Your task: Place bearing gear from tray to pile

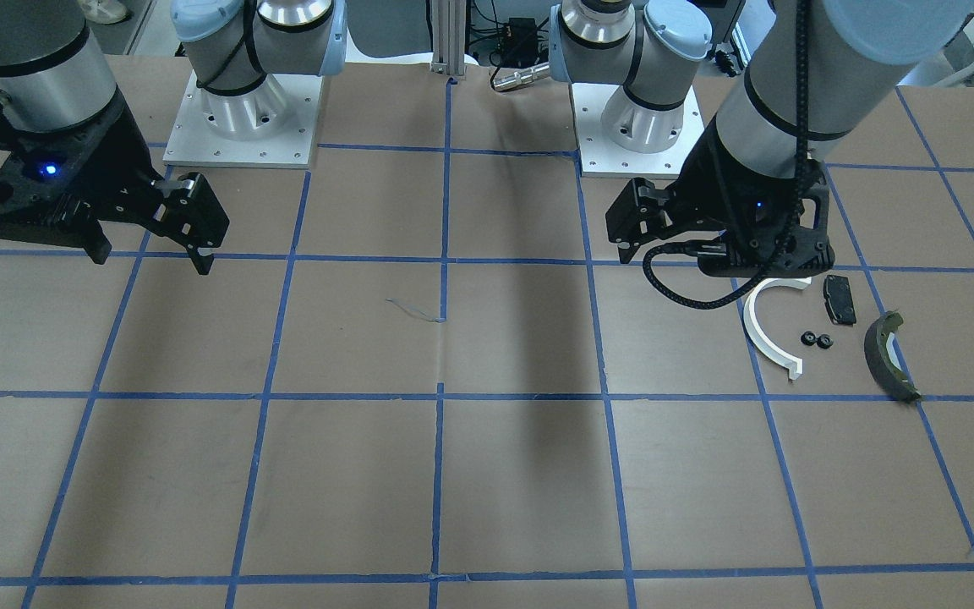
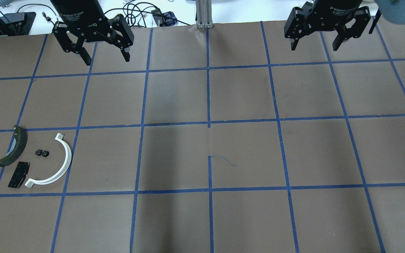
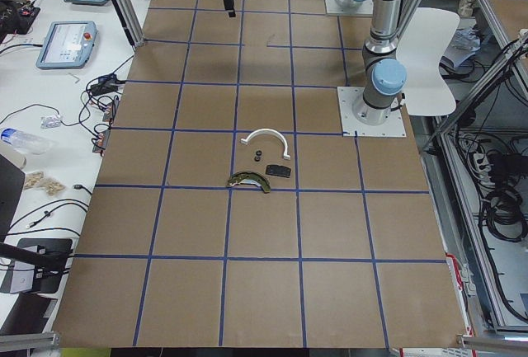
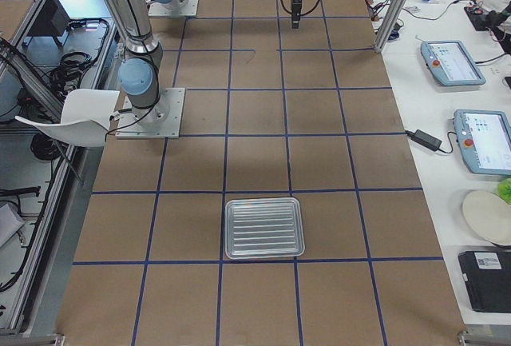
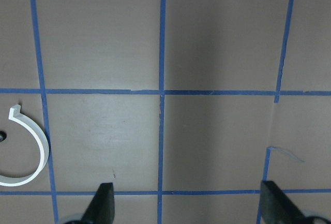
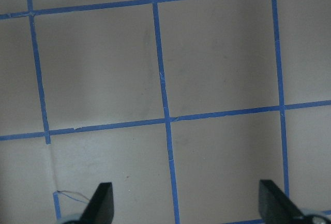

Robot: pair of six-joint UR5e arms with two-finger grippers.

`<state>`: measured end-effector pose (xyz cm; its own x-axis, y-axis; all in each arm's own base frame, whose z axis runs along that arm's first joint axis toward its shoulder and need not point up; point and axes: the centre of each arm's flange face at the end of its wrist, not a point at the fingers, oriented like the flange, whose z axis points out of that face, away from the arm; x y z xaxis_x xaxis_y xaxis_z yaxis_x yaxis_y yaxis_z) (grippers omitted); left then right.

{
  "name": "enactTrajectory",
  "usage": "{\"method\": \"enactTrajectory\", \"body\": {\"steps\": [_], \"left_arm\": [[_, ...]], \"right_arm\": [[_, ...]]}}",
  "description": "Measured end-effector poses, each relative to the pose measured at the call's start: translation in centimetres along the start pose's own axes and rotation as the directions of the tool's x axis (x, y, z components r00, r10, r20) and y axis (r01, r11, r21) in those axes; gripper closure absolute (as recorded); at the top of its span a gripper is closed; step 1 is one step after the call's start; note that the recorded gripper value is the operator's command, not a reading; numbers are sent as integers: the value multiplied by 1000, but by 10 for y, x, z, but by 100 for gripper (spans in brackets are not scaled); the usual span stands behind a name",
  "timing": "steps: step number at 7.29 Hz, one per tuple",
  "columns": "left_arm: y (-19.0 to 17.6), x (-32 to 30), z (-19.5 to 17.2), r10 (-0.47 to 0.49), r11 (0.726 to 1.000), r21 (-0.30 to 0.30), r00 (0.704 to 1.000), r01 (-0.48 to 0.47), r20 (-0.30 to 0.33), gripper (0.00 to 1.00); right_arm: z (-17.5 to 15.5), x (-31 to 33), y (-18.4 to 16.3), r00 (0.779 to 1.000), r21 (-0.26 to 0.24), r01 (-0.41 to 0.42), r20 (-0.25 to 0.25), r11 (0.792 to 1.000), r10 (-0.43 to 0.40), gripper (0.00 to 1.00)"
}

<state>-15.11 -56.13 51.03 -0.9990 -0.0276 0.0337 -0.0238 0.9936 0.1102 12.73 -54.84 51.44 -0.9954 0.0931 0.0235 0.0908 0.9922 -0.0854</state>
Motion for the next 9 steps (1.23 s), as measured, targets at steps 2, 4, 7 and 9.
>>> {"method": "enactTrajectory", "body": {"steps": [2, 4, 7, 9], "left_arm": [[12, -8, 13, -11, 999, 41, 1000, 10, 3, 0], [21, -23, 21, -34, 996, 80, 999, 34, 1, 0], [35, -33, 27, -51, 996, 77, 999, 50, 4, 0], [37, -35, 28, -51, 996, 76, 999, 50, 18, 0]], "right_arm": [[0, 0, 0, 1000, -1, -1, 5, 1000, 1, 0], [1, -1, 0, 1000, -2, -1, 6, 1000, 1, 0], [2, -1, 0, 1000, -3, -1, 6, 1000, 1, 0], [2, -1, 0, 1000, -4, -1, 6, 1000, 1, 0]]}}
